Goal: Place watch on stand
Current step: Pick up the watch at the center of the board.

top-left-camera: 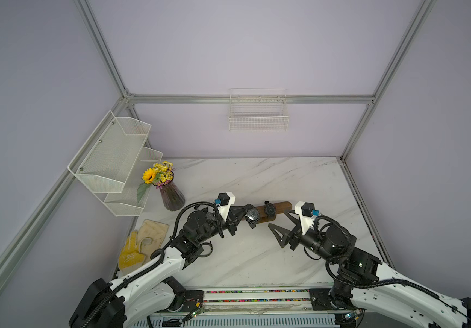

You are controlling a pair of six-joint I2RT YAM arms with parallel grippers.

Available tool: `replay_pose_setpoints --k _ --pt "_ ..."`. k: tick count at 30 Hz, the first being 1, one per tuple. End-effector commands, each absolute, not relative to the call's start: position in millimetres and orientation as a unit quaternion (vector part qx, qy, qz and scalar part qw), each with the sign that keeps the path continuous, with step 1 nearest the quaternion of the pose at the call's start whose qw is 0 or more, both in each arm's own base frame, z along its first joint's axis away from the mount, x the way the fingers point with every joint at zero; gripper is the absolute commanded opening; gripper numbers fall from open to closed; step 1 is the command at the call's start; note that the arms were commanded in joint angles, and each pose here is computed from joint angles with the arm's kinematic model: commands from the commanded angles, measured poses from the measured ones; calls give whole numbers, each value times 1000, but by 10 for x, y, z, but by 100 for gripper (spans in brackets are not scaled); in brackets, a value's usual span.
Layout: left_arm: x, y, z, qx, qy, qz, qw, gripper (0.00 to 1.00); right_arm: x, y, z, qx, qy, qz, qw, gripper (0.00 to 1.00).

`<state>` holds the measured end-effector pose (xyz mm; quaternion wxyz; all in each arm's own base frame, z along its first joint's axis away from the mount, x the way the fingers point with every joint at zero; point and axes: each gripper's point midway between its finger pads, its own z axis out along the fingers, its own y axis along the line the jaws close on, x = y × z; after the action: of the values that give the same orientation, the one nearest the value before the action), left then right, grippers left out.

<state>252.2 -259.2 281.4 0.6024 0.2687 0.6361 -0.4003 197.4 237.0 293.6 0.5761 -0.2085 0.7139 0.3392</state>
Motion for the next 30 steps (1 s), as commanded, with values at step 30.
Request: replay_pose_setpoints --k 30 --pt "3154 -2241 2814 63 667 -233 704 0 2539 2726 3006 121 772 448 434 90"
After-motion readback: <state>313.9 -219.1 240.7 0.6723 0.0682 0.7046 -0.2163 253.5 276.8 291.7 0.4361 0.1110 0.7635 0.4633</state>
